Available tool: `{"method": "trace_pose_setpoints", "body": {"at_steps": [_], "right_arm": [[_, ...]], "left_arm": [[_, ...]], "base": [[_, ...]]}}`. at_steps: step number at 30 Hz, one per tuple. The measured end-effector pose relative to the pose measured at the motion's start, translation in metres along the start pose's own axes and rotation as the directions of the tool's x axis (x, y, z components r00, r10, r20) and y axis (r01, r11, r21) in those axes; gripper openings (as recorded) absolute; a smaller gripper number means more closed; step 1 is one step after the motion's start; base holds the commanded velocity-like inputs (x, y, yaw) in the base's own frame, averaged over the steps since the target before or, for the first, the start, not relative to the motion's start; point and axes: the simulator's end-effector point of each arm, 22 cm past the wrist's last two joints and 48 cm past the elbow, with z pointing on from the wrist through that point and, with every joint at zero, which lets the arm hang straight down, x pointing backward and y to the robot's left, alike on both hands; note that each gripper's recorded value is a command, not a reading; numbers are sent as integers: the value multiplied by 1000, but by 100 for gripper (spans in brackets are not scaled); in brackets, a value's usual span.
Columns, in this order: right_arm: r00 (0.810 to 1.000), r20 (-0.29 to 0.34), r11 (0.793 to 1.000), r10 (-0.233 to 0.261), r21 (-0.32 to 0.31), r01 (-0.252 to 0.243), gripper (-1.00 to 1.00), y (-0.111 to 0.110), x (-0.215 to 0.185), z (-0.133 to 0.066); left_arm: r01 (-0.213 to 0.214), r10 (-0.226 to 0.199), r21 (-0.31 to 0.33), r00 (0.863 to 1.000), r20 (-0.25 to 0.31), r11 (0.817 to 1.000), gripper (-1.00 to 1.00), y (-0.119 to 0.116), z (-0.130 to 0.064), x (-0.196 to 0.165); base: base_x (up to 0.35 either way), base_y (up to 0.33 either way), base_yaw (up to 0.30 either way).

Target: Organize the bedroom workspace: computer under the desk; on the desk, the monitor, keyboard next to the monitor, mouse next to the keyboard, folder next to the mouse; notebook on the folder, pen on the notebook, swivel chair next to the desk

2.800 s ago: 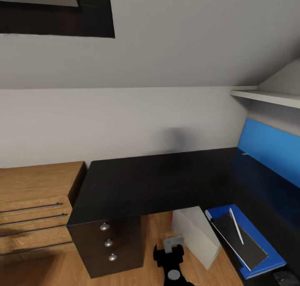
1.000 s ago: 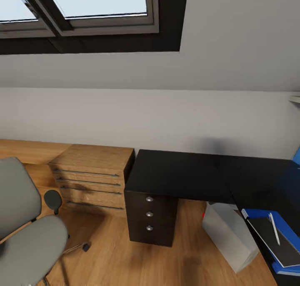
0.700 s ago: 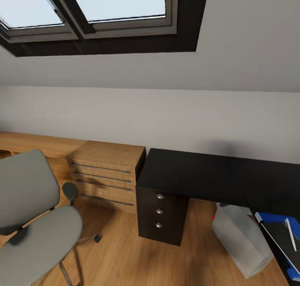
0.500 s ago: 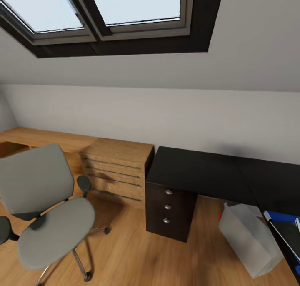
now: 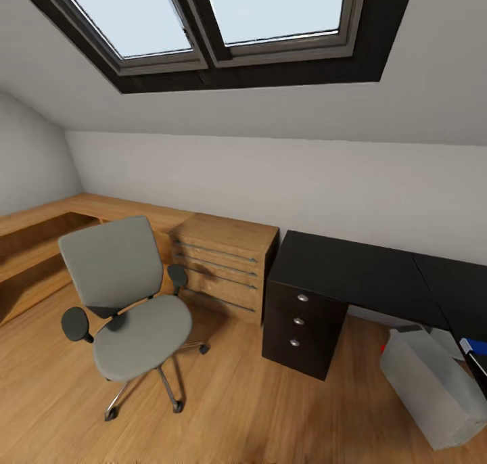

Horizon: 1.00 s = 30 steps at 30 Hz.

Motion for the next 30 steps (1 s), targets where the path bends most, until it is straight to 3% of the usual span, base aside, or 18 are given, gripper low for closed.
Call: {"method": "trace_pose_setpoints", "body": {"at_steps": [10,30], "right_arm": [[999,-50,1000,-13,-18,12,100,4,13,-1],[998,-66,1000,-17,-18,16,100,3,19,-2]], "left_arm": [[-6,6,-6,1000,-15,1000,100,2,-1,7],[-12,11,-12,999,-31,1000,100,5,-2,13]], "base": [[-7,1,193],[0,0,247]]}}
